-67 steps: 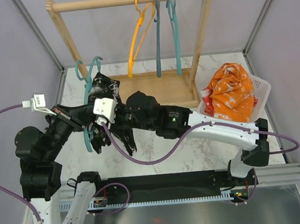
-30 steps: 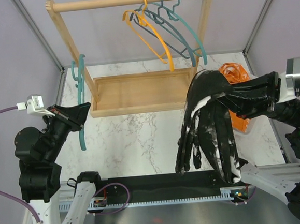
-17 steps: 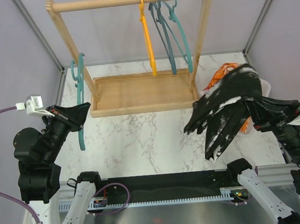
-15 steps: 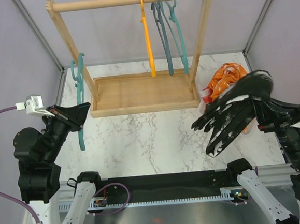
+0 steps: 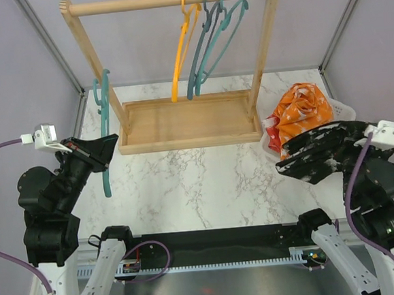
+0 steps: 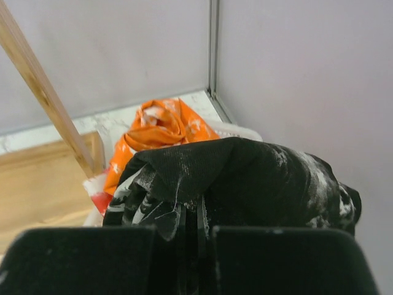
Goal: Remove the trousers from the hanger
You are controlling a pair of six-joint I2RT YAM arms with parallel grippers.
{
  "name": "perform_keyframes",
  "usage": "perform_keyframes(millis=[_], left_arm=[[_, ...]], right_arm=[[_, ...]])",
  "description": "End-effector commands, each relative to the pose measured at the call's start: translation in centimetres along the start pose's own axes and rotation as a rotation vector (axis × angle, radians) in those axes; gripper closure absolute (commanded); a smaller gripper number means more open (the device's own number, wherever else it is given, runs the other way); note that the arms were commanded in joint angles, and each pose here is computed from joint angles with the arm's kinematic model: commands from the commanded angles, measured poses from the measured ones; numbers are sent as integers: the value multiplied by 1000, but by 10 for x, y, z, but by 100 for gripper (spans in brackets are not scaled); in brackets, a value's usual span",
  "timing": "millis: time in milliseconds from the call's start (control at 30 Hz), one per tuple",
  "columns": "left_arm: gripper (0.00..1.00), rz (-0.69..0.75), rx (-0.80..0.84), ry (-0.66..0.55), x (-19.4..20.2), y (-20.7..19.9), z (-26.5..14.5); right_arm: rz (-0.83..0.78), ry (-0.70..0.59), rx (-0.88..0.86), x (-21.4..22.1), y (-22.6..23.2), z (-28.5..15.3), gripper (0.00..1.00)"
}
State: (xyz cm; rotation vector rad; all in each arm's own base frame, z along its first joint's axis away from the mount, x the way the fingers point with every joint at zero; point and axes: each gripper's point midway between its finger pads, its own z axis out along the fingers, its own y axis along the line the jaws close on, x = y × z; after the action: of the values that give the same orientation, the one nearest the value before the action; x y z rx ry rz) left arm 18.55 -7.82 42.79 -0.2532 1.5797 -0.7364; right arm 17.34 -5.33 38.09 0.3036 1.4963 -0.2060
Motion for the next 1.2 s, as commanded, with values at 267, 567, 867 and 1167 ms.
perform_keyframes(millis=[267, 567, 867, 1167], left_arm=[[98, 52, 12, -36, -10, -3, 2], [98, 65, 29, -47, -12, -7, -5], [98, 44, 35, -30, -8, -7, -1], [98, 53, 48, -14, -9, -10, 4]], right_arm=[[-8, -31, 32, -17, 48, 63, 100], [-24, 95, 5, 24, 74, 139, 100], [80, 255, -47, 107, 61, 228, 65], [87, 293, -163, 148, 64, 237, 24]])
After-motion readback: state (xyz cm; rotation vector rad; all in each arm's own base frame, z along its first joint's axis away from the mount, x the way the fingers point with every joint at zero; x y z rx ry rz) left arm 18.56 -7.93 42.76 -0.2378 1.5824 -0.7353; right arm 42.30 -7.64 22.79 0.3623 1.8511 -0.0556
